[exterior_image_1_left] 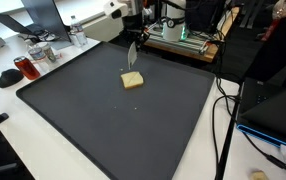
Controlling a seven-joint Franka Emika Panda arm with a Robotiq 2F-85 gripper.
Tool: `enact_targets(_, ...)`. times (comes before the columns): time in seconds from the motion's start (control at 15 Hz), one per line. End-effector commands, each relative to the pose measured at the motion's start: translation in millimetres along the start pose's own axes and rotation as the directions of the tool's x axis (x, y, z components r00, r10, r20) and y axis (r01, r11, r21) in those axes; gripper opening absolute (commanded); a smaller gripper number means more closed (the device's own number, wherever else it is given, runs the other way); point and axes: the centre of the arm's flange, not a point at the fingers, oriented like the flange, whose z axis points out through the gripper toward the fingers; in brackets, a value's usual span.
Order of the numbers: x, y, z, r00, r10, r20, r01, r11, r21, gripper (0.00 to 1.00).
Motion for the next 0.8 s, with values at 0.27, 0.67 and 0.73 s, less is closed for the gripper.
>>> enact_targets(0.27, 33.9, -56.6, -19.8, 0.998, 0.066, 0.01, -0.063, 0.978, -0.199, 0.01)
enact_targets(0.67, 61.2, -98.7, -20.9, 0.992, 0.119, -0.033, -0.123, 0.936, -0.329, 0.01)
enact_targets(0.73, 66.2, -105.8, -20.7, 0.991, 0.126, -0.041, -0.132, 0.929, -0.346, 0.01)
